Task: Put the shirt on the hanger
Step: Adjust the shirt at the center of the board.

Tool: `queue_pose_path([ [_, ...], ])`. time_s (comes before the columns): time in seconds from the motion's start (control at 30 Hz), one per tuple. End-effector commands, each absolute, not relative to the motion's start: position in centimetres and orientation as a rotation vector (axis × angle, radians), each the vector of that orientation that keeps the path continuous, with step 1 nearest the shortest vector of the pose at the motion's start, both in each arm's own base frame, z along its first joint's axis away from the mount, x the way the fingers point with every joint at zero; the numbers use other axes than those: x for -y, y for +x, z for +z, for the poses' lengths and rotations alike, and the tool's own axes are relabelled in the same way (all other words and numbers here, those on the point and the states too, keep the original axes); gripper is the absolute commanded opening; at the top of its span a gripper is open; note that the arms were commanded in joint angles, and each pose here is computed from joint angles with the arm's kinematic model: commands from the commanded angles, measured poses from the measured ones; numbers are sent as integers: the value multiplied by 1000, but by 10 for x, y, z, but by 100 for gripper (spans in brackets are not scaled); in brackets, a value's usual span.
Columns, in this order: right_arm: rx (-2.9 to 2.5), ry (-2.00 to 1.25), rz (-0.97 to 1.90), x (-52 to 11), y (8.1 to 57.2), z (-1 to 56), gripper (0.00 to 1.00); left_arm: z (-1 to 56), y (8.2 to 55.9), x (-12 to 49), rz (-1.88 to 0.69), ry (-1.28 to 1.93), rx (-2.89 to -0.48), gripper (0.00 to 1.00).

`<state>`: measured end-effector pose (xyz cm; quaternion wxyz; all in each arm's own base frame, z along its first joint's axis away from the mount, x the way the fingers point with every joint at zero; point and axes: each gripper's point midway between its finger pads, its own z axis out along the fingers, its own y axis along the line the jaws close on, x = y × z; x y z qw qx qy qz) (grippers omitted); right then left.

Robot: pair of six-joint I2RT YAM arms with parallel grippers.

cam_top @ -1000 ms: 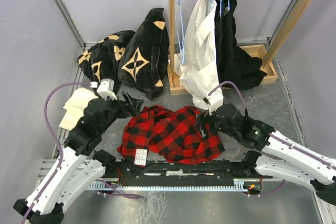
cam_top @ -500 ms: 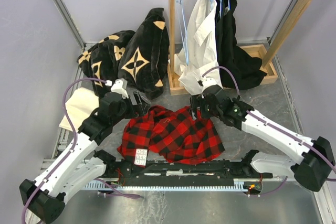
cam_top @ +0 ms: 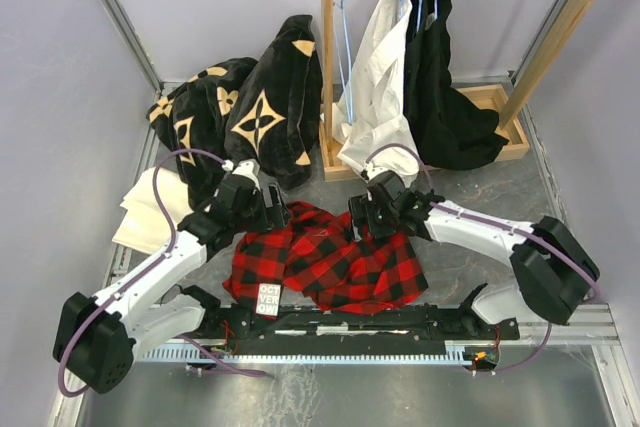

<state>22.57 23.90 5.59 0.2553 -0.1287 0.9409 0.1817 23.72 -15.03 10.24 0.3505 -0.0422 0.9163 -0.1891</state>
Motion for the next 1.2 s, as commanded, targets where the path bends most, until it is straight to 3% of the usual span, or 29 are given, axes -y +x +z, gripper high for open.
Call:
queue_pose_path([
  [0.0,-2575,-366,549,-257,219,36,89,92,250,153,-495,-167,-2344,92],
  [0.1,-2596,-418,531,-266,211,24,86,76,246,159,-530,-161,-2379,88],
  [0.17,-2593,-421,516,-267,210,22,77,70,243,165,-574,-155,-2387,78],
  [0.3,-2524,-348,501,-259,214,35,44,68,237,172,-643,-154,-2385,47],
  [0.4,-2396,-288,497,-245,221,65,14,77,235,170,-665,-174,-2357,13],
  [0.43,-2345,-270,497,-239,223,77,3,83,234,170,-676,-181,-2335,8],
  [0.47,-2299,-254,491,-233,224,89,0,90,233,169,-693,-182,-2308,4],
  [0.93,-1585,-263,610,-189,221,319,0,318,250,185,-903,46,-1665,3],
  [1.17,-1385,-457,694,-190,186,371,0,402,222,186,-991,175,-1379,3],
])
